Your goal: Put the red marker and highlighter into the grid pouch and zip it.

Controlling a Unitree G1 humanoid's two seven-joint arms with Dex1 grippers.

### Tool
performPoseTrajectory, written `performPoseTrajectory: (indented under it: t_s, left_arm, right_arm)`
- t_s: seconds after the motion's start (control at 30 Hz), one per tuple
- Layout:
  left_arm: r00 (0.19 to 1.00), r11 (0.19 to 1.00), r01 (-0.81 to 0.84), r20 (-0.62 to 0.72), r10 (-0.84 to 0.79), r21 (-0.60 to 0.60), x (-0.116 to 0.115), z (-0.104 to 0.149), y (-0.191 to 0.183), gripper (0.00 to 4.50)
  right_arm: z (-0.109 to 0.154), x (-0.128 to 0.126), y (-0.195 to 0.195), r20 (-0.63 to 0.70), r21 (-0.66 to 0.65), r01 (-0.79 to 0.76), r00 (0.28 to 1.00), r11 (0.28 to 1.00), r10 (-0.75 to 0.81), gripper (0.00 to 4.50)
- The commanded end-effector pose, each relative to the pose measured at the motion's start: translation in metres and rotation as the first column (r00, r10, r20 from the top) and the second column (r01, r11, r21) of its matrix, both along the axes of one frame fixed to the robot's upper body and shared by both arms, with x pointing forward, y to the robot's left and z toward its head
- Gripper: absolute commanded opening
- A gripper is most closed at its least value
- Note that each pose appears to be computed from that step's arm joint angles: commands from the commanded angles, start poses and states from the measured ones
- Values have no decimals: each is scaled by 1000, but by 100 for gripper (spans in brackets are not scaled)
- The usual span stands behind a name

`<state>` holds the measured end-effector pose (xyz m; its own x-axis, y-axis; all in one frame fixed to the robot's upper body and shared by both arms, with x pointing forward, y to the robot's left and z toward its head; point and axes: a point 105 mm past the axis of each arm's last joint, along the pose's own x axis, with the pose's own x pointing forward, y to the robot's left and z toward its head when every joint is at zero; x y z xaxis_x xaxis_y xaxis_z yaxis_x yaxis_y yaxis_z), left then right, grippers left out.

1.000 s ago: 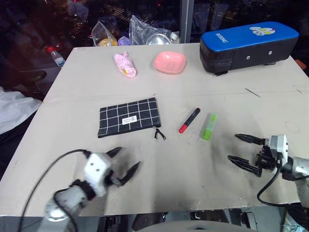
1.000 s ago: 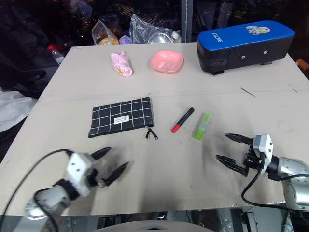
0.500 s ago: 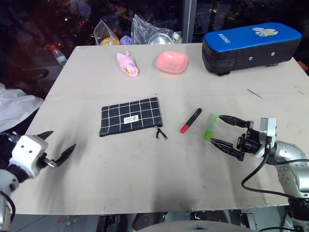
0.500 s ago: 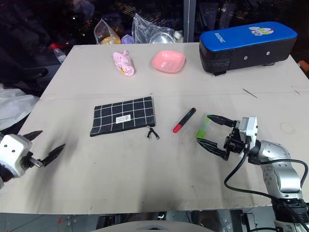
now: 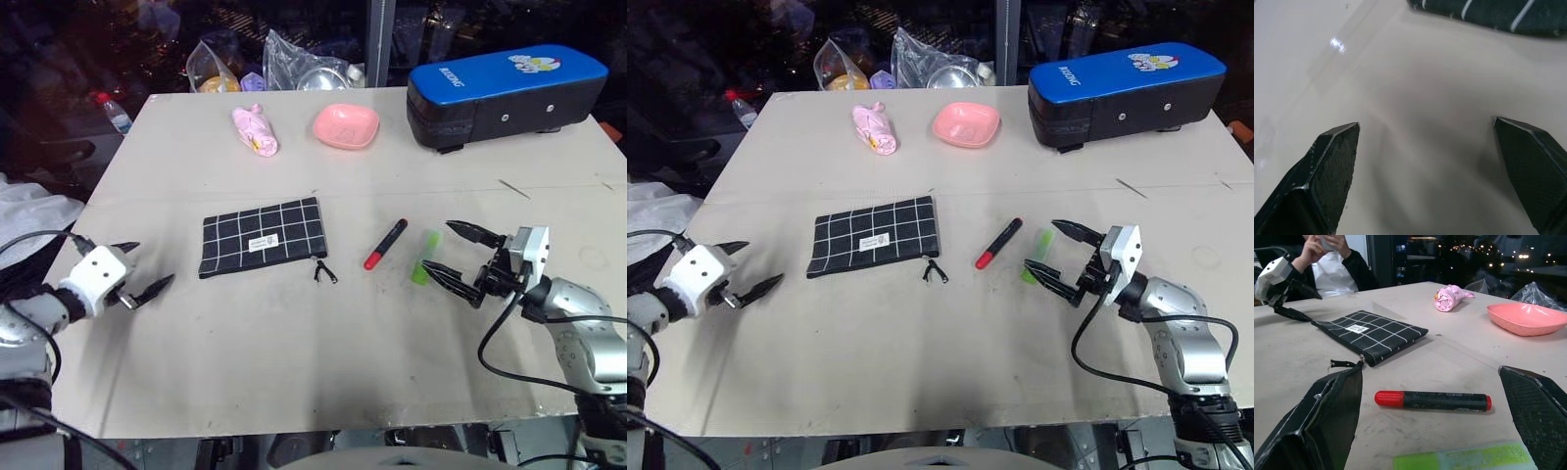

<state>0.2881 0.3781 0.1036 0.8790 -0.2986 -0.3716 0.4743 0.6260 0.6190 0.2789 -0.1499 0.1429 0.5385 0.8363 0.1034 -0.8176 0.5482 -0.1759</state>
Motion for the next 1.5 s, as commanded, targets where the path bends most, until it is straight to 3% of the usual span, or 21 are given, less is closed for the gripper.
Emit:
performPoseTrajectory:
  t_s: [0.03, 0.1, 0.17, 0.3, 0.6, 0.9, 0.93, 0.97, 1.2, 1.33, 1.5]
  left_arm:
    - [990, 985, 127, -78, -119, 114, 4, -8, -11, 445]
    - [978, 967, 194, -113, -177, 164, 6, -13, -19, 445]
    - [938, 899, 330, -202, -280, 287, 1, -23, -29, 445]
    - [880, 817, 469, -263, -397, 335, 1, -27, -44, 445]
    - [825, 750, 565, -229, -516, 344, 13, -25, -72, 445]
    - [774, 665, 608, -139, -617, 433, 31, -26, -108, 445]
    - [776, 666, 605, -136, -616, 437, 32, -27, -108, 394]
    - [775, 662, 603, -128, -619, 445, 33, -27, -110, 374]
    - [729, 619, 593, -17, -685, 515, 39, -21, -130, 13]
    - [640, 541, 597, 54, -766, 592, 38, -14, -148, 6]
    - [629, 634, 527, 241, -739, 566, 47, 5, -162, 6]
  right_arm:
    - [6, 3, 4, 34, 6, -4, 999, 1000, 4, 450]
    - [6, 5, 4, 37, 4, -5, 999, 1000, 5, 450]
    - [6, 6, 4, 40, 4, -3, 999, 1000, 3, 450]
    - [6, 8, 3, 47, 4, 4, 999, 1000, -4, 450]
    - [2, 7, 2, 54, 3, 19, 998, 1000, -19, 450]
    - [-1, 7, 0, 50, 2, 42, 998, 999, -42, 450]
    - [-1, 6, 0, 50, 2, 42, 998, 999, -42, 450]
    - [0, 6, 0, 51, 3, 42, 998, 999, -43, 450]
    - [0, 5, 0, 53, 6, 44, 998, 999, -45, 450]
    - [0, 4, 1, 52, 6, 38, 998, 999, -38, 450]
    - [2, 3, 3, 55, 5, 28, 998, 1000, -28, 450]
